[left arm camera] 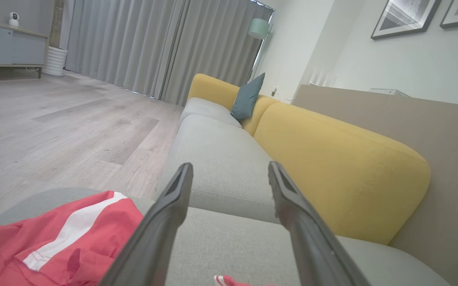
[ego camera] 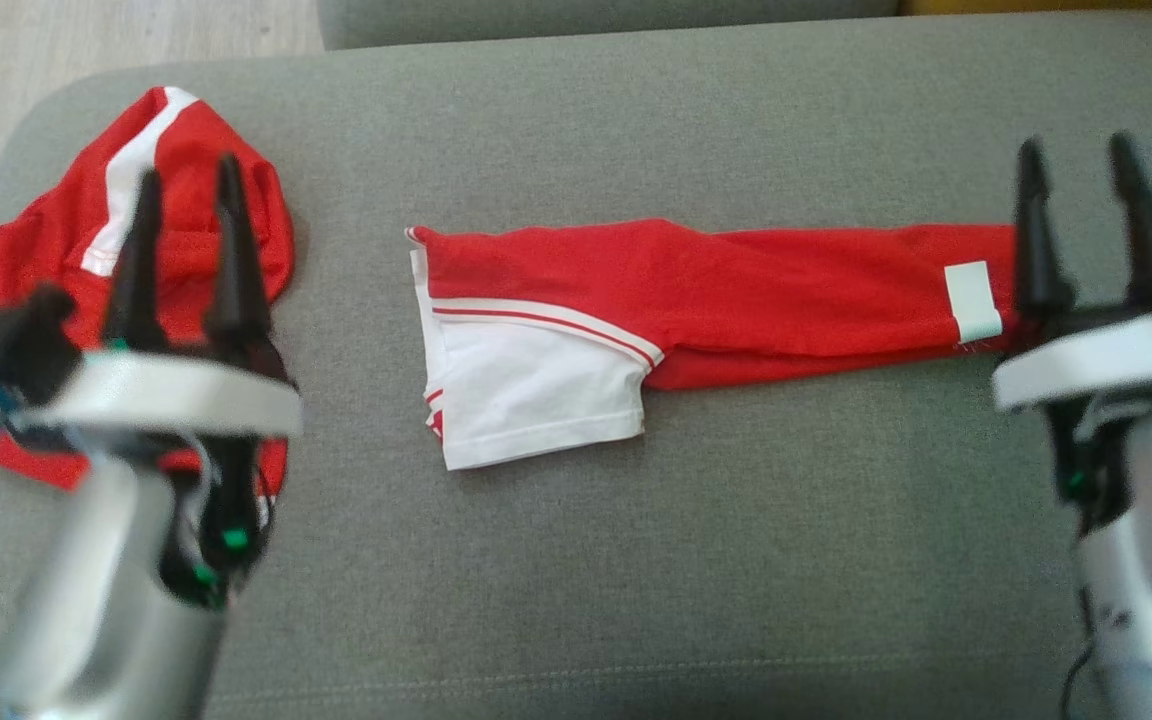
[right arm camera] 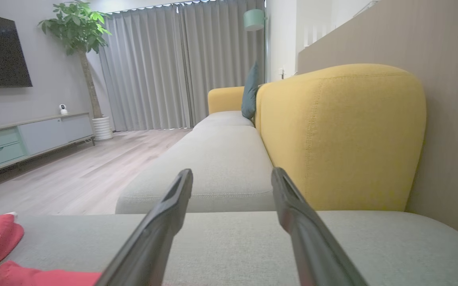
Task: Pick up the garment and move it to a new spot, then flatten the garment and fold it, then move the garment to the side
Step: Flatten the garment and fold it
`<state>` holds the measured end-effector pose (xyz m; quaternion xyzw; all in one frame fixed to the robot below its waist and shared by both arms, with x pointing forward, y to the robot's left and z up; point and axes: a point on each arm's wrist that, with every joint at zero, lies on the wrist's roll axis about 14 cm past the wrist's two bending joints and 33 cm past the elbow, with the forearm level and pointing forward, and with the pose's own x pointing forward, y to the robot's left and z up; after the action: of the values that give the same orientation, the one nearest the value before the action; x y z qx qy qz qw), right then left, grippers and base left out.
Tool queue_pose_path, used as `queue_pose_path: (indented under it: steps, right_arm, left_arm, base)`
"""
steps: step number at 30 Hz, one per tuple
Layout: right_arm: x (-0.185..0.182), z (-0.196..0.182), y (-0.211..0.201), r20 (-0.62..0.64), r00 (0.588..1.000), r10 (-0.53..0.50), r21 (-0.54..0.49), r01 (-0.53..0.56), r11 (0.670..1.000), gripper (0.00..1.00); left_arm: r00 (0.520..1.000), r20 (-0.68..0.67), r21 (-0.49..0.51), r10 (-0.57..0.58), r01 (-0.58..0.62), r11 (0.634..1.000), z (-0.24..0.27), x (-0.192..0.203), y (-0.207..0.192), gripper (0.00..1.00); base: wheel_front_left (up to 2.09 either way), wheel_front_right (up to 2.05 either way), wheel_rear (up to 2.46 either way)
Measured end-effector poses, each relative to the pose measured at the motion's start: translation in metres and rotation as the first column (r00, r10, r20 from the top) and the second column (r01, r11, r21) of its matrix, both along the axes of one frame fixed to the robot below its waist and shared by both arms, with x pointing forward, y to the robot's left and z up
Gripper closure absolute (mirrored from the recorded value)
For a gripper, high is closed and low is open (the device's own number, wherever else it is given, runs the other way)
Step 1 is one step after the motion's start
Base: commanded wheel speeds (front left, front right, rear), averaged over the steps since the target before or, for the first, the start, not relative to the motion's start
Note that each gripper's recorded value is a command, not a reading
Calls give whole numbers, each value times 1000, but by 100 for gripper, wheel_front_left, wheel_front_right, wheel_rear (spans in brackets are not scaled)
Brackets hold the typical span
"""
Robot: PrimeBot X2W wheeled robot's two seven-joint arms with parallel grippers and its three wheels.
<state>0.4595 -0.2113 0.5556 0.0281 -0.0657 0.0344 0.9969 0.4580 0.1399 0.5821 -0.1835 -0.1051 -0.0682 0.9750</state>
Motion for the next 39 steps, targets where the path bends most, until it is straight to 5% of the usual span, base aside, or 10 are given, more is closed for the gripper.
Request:
queue_pose_path:
  steps: [16,25,39]
  right_arm:
    - [-28,-64,7,-171,983,-62,41,70,997,0]
    - [-3,-118,-45,-442,873,-204,63,257,964,0]
    - [9,-179,-64,-651,710,-268,-36,323,946,0]
  left_arm:
    - [996,-88,75,14,-7,997,-58,-38,1,0]
    - [993,-115,84,3,7,996,-74,-25,3,0]
    - [985,-171,85,23,-8,996,-100,-13,14,0]
  base:
    - [0,0,0]
    - [0,0,0]
    - [0,0,0]
